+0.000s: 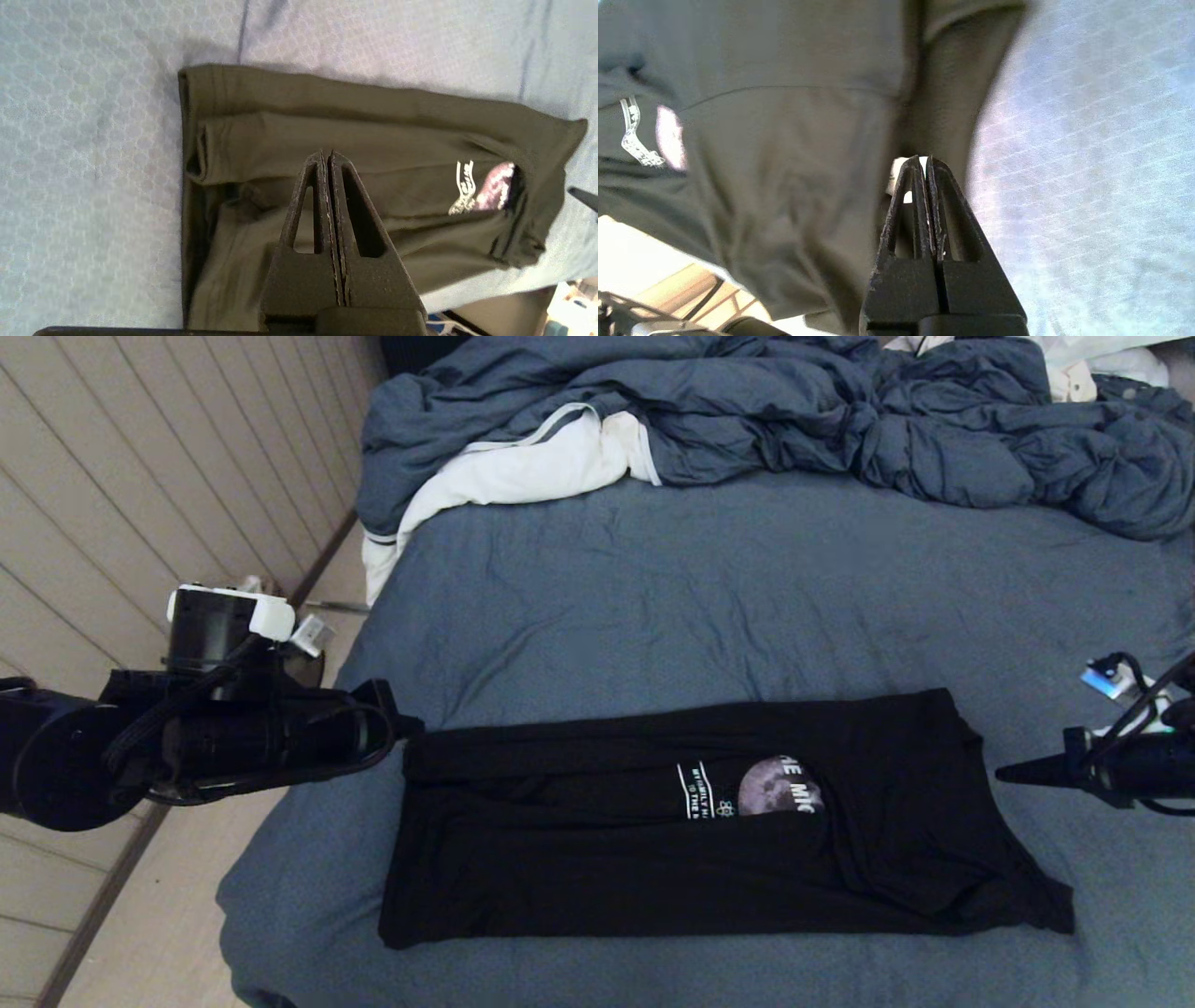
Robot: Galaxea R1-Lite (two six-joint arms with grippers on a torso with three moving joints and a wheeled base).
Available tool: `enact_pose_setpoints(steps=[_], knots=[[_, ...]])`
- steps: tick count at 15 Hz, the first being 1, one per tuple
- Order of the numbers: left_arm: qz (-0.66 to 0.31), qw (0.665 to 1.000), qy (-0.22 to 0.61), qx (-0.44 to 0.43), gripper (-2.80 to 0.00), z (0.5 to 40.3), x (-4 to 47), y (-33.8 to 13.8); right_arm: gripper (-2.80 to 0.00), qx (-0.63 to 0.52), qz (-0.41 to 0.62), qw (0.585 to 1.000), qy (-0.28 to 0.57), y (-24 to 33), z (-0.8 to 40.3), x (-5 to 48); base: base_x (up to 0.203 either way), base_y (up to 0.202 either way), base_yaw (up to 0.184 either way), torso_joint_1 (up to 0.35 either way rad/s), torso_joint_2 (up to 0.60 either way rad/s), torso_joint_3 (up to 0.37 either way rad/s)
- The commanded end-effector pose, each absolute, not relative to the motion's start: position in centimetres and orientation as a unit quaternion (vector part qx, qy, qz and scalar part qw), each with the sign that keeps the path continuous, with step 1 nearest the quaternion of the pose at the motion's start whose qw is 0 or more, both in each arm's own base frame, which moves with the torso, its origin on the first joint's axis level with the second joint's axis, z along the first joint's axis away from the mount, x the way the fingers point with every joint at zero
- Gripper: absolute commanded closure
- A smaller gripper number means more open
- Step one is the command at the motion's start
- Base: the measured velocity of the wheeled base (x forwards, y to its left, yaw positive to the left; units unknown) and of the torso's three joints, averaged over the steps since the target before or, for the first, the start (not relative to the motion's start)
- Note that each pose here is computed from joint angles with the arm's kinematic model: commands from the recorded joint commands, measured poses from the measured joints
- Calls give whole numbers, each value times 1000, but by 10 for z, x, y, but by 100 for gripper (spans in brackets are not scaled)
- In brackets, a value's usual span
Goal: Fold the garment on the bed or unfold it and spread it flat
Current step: Fold the black T-shirt
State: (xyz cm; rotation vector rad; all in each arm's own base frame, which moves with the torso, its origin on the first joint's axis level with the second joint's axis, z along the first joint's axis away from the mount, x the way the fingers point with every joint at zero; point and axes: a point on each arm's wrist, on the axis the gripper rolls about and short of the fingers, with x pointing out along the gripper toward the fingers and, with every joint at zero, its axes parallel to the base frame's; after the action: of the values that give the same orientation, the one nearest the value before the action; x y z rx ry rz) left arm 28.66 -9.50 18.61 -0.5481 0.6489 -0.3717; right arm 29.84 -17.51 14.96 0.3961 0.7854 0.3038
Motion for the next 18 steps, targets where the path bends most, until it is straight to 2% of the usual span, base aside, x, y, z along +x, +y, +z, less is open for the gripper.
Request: enact_pose_setpoints(steps=[1,10,11,18], knots=[[-182,895,308,-267,0,190,283,-94,0,195,150,889,385,-178,141,301,0,0,0,0,0,0],[-187,890,315,-270,0,186,283,-100,0,194,154,891,380,-178,143,300,0,0,0,0,0,0],[-187,890,315,-270,0,187,282,-100,-280,194,154,891,380,-177,143,299,0,0,0,0,0,0],[-190,891,311,-270,0,190,279,-99,-280,191,157,891,380,-178,141,299,0,0,0,0,0,0]])
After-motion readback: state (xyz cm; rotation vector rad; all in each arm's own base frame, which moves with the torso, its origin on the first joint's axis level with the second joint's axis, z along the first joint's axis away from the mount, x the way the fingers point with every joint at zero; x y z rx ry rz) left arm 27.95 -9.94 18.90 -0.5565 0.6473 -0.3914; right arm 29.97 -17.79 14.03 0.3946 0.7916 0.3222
